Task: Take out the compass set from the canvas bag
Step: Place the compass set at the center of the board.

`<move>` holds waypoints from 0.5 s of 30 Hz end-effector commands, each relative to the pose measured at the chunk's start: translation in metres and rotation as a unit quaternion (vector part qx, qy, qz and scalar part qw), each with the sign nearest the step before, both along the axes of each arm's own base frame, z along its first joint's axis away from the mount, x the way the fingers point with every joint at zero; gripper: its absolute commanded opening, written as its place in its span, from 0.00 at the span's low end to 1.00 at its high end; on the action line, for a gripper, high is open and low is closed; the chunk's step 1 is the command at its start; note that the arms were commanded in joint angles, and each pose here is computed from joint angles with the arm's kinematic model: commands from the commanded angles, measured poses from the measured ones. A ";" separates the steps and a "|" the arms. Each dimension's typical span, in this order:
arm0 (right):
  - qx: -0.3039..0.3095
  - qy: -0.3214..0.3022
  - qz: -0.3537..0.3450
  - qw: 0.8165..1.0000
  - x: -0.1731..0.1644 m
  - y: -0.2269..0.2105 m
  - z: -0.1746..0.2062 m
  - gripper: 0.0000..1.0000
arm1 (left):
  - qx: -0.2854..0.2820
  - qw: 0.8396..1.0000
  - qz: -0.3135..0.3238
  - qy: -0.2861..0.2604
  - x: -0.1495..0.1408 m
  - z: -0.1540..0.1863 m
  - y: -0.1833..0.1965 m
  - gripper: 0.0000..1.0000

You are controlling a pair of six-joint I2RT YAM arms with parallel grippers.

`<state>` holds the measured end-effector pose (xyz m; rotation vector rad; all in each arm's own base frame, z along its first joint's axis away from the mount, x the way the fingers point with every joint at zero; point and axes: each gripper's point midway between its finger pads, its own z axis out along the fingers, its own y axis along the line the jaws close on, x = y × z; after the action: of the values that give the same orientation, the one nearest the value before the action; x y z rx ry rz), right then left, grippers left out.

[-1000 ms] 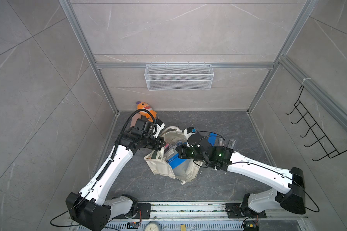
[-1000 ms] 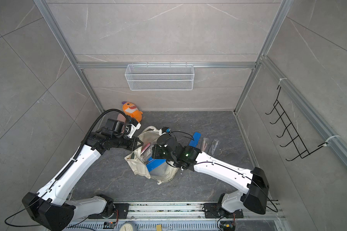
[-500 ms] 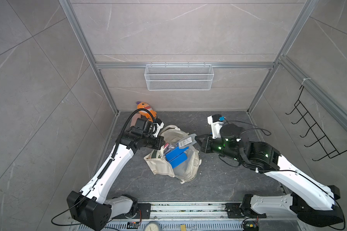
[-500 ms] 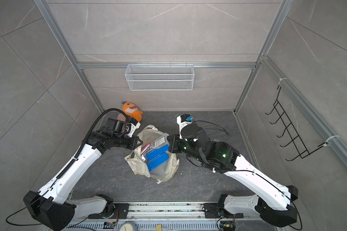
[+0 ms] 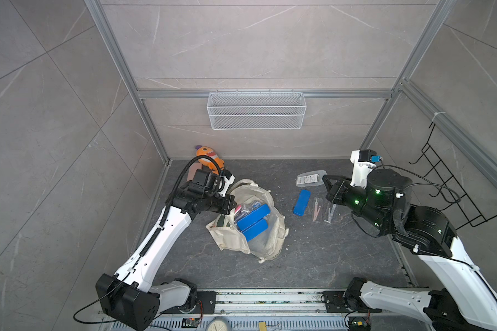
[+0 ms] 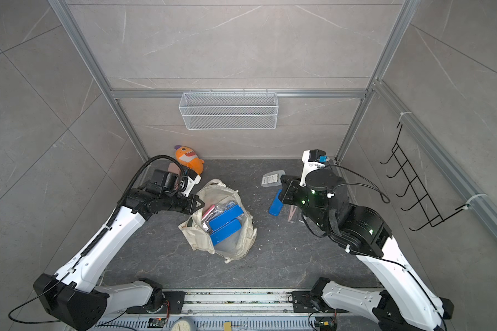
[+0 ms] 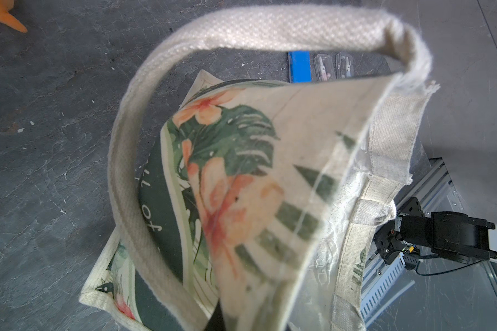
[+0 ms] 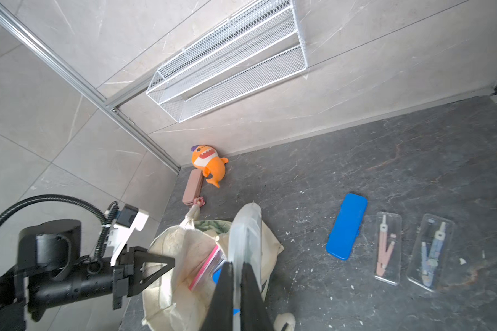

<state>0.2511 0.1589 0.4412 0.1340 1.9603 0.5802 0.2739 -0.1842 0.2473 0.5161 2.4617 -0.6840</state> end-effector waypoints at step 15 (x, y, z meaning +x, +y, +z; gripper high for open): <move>0.076 0.153 0.000 0.985 0.164 0.019 -0.148 0.00 | -0.041 0.999 -0.006 -0.032 0.012 0.032 -0.011 0.00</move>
<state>0.3958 0.1620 0.2959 0.3356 2.2450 0.5614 0.2746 -0.1869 0.2487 0.5009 2.4708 -0.7093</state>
